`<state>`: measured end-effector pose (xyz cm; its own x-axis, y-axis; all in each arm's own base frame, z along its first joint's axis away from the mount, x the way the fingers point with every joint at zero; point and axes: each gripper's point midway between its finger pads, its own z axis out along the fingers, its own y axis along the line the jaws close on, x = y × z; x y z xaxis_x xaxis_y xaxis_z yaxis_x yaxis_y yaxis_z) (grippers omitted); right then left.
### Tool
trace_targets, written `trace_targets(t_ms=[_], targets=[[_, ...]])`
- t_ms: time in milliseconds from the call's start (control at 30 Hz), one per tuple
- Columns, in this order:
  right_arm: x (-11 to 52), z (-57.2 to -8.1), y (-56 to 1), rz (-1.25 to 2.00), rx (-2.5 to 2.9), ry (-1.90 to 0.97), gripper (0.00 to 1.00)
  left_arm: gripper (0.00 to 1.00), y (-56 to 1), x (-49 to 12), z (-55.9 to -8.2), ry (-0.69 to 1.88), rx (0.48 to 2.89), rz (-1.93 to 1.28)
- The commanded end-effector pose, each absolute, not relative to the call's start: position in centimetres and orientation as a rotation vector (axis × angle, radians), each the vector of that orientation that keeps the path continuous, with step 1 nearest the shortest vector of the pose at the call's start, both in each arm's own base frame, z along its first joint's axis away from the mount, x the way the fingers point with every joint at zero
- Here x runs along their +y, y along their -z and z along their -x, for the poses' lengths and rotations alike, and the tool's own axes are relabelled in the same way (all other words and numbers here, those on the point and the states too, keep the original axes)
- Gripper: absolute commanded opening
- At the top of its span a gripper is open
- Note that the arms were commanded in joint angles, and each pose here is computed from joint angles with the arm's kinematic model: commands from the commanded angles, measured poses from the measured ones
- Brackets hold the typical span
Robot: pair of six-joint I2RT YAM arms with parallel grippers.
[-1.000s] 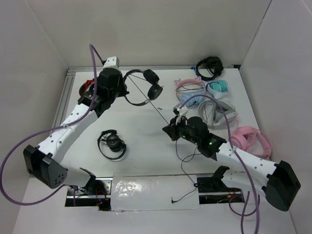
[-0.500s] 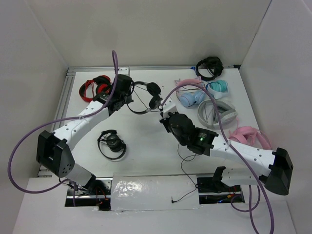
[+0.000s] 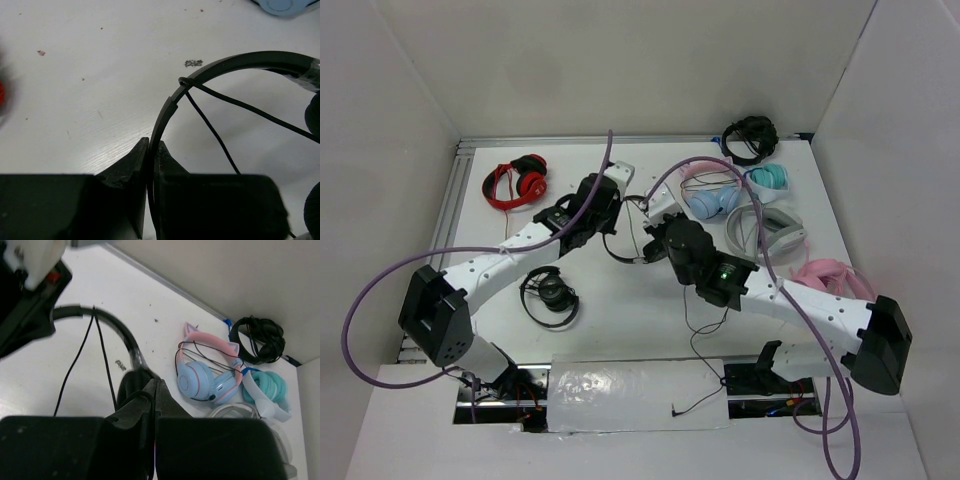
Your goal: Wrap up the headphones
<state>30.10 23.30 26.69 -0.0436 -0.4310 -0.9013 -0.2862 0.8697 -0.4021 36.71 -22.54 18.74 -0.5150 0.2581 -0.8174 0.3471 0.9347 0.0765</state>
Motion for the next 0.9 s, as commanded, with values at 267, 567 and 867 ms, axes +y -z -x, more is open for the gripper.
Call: trace_targets(t_ms=[267,567,867], targets=[[24.5,-30.2,-34.2,0.640,1.345,-0.173,0.13,0.00,-20.9,-28.3,-33.4,0.326,1.932,-0.758],[21.6,-32.1,-32.3,0.697,1.345,-0.173,0.23,0.00,-22.5,-31.1,-28.5,0.534,1.730,-0.992],[22.5,-34.1,-29.8,0.718,1.384,-0.354,0.03,0.00,-27.1,-31.4,-23.1,0.747,1.537,-1.076]])
